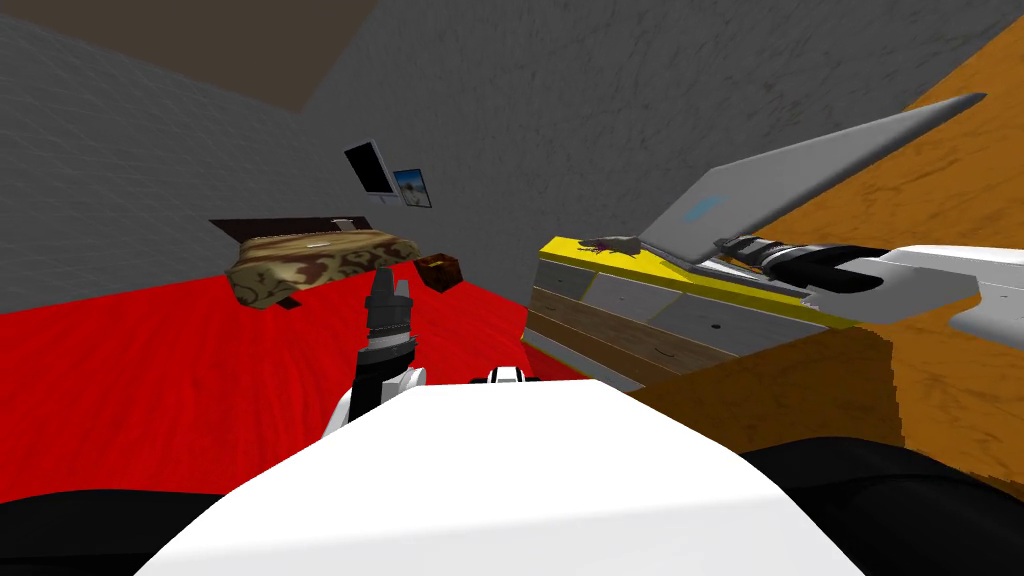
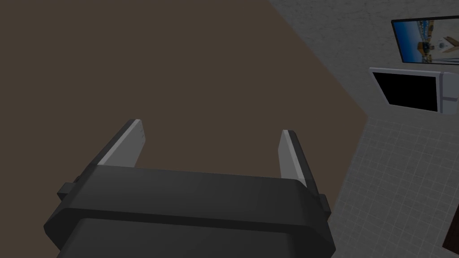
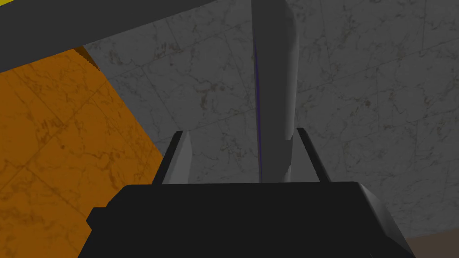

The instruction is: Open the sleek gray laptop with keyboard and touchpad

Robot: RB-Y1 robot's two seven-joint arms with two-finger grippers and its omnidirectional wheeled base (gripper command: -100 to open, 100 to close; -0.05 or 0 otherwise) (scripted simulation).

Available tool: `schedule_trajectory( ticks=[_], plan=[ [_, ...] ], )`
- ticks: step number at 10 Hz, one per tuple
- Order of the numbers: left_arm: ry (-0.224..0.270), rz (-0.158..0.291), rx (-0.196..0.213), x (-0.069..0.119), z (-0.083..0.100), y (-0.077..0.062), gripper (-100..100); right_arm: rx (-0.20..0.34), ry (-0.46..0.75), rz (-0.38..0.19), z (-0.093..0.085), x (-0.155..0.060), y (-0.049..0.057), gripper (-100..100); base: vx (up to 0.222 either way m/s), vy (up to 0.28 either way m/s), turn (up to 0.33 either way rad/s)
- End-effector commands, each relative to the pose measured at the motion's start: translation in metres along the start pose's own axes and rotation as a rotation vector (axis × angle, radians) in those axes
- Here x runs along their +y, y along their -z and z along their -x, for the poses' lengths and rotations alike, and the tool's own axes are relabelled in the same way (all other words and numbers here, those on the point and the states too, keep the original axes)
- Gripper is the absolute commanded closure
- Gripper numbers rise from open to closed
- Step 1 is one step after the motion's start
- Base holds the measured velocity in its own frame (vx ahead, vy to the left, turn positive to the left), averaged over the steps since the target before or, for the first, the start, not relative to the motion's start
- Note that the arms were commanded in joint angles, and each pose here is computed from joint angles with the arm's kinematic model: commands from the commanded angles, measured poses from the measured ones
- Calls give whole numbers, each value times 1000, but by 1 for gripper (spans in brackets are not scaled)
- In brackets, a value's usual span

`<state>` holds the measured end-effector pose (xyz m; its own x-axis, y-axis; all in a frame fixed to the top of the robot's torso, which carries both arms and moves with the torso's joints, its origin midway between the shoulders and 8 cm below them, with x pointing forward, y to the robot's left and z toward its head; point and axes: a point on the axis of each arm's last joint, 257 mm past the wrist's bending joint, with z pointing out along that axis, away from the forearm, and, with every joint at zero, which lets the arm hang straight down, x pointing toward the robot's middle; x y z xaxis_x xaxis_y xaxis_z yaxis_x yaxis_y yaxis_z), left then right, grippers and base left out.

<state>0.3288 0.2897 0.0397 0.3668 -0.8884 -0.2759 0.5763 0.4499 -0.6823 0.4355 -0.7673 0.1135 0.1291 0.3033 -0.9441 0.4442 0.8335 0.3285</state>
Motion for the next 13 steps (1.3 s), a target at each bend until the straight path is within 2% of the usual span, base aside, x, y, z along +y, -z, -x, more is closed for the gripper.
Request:
schedule_trajectory(
  ticks=[1,3,4,5,6,13],
  plan=[
    [0,0,0,0,0,0,0,6,-89,-24,-12,-19,4,100,-2,3,-44],
    [0,0,0,0,0,0,0,4,-130,-26,-15,-24,5,100,-12,-16,5],
    [0,0,0,0,0,0,0,0,-212,-29,-21,-32,8,100,-20,-35,28],
    [0,0,0,0,0,0,0,0,-167,-12,-13,-19,6,100,-15,-4,32],
    [0,0,0,0,0,0,0,-3,-260,-16,-21,-28,9,100,-4,-15,53],
    [0,0,0,0,0,0,0,-23,-559,-45,-49,-63,20,100,-11,-24,38]
  ],
)
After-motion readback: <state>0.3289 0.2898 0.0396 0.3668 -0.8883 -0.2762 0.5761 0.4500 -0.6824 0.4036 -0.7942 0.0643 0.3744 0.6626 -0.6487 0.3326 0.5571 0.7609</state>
